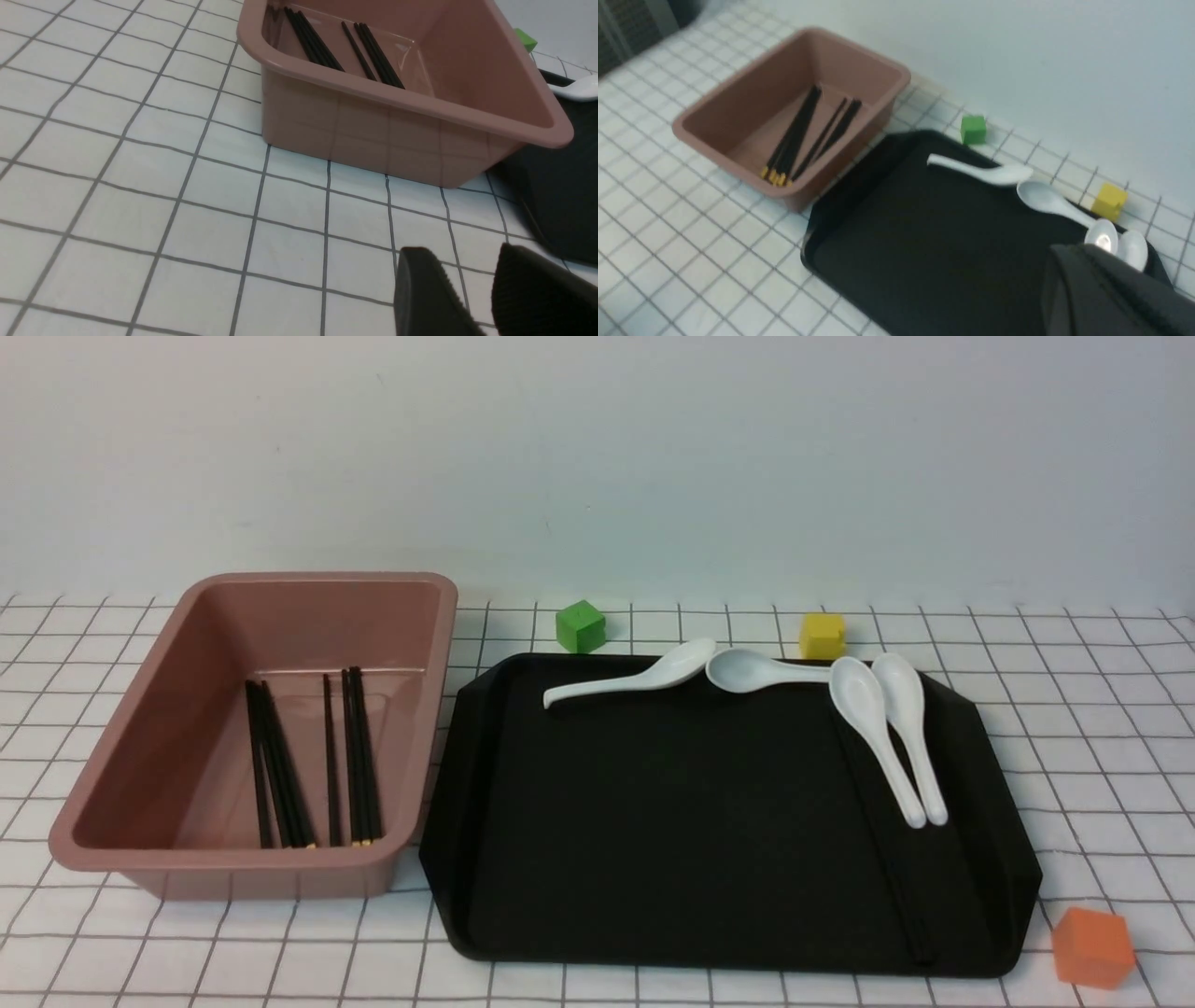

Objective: On white black tablecloth take chopsticks from black tray and put them in box.

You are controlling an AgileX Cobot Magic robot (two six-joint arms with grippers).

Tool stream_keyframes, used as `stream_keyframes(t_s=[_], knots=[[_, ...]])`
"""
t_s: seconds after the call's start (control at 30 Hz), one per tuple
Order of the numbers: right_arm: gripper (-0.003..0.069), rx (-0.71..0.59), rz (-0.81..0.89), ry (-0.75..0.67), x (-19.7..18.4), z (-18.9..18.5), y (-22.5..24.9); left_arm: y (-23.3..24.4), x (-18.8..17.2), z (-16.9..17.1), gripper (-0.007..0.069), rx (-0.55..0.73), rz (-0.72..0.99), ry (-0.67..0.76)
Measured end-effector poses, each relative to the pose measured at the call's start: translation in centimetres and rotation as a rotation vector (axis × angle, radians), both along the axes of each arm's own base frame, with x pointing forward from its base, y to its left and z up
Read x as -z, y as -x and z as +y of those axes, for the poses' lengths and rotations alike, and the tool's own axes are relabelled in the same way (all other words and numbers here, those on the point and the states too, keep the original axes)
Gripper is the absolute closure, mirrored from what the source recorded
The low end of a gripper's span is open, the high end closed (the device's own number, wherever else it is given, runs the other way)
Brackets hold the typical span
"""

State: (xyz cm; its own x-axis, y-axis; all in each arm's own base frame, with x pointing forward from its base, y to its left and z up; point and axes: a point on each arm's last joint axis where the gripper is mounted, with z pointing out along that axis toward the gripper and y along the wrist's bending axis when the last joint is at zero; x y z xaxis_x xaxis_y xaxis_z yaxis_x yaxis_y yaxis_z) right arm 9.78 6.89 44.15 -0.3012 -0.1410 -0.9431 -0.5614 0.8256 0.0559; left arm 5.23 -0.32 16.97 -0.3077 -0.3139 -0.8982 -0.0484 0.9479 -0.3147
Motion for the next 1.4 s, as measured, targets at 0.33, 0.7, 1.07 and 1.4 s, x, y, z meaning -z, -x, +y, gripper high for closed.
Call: stream_keyframes(t_s=[0.33,0.7,1.07,1.4], knots=[[0.0657,0.034,-0.170,-0.235,13.7,-1.9,2.5,0.0,0.0,0.0,0.0387,0.000,0.000,0.000],[0.0651,0.036,-0.138,-0.196,15.2,-1.8,2.4,0.0,0.0,0.0,0.0387,0.000,0.000,0.000],[0.0646,0.036,-0.140,-0.218,15.2,-1.8,2.4,0.0,0.0,0.0,0.0387,0.000,0.000,0.000],[0.0640,0.095,-0.200,-0.099,19.8,-3.1,3.1,0.0,0.0,0.0,0.0387,0.000,0.000,0.000]])
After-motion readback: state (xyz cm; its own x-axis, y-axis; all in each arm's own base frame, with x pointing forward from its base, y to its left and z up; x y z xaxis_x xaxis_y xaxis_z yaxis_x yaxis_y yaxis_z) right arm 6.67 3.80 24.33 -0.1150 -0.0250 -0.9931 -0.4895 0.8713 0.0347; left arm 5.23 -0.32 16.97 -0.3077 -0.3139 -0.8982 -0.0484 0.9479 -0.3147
